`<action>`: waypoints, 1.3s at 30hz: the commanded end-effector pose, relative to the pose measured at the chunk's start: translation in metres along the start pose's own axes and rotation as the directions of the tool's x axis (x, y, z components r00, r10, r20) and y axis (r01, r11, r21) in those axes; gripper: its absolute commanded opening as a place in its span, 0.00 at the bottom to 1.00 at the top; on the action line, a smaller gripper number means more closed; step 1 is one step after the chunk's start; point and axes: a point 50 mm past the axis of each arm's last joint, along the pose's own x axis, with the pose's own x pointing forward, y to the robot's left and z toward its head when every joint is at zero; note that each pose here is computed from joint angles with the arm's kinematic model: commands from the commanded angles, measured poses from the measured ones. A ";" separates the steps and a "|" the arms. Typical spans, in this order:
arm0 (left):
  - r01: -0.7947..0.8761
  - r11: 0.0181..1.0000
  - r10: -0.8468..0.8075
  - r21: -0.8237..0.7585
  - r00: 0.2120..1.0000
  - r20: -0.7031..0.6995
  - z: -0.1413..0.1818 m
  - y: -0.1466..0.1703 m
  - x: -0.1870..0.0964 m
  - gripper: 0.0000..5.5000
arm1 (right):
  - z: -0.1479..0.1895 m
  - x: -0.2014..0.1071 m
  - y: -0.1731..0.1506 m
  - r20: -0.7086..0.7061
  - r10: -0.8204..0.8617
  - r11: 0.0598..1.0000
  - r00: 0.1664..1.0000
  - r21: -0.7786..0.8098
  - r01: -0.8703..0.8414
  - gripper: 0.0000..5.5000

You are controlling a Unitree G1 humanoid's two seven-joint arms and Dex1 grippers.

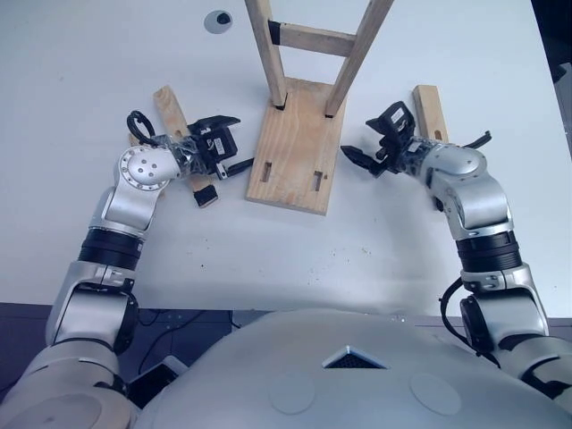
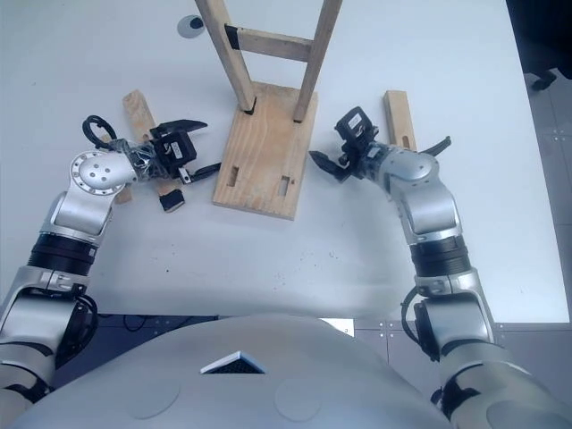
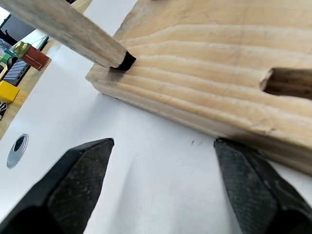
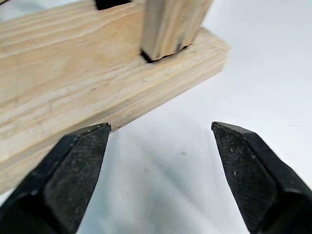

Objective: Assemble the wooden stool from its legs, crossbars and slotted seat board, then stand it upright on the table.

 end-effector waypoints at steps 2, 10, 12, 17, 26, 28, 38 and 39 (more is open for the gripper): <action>-0.227 0.965 0.231 -0.128 0.973 0.017 0.000 0.022 -0.025 0.69 | 0.006 -0.015 -0.025 0.025 -0.097 0.995 0.995 -0.015 0.097 0.69; -0.686 0.527 0.715 -0.503 0.677 -0.174 -0.017 0.002 -0.101 0.69 | -0.007 -0.027 -0.027 0.031 -0.165 0.986 0.986 0.036 0.164 0.69; -0.732 0.434 0.731 -0.525 0.627 -0.271 -0.029 -0.012 -0.107 0.69 | -0.009 -0.027 -0.024 0.032 -0.167 0.985 0.986 0.045 0.165 0.69; -0.722 0.331 0.624 -0.608 0.650 -0.434 -0.050 -0.053 -0.100 0.69 | -0.010 -0.027 -0.023 0.028 -0.165 0.986 0.986 0.045 0.163 0.69; -0.737 0.217 0.459 -0.640 0.656 -0.600 -0.066 -0.087 -0.094 0.56 | -0.010 -0.027 -0.022 0.017 -0.154 0.987 0.988 0.039 0.153 0.69; -0.736 0.196 0.441 -0.648 0.657 -0.612 -0.068 -0.088 -0.094 0.51 | -0.010 -0.027 -0.022 0.017 -0.153 0.988 0.988 0.039 0.152 0.69; -0.748 0.164 0.408 -0.644 0.645 -0.646 -0.072 -0.093 -0.098 0.26 | -0.007 -0.026 -0.023 0.028 -0.156 0.987 0.987 0.040 0.155 0.69; -0.750 0.163 0.409 -0.641 0.643 -0.648 -0.072 -0.093 -0.098 0.23 | -0.006 -0.026 -0.024 0.030 -0.157 0.987 0.987 0.038 0.155 0.69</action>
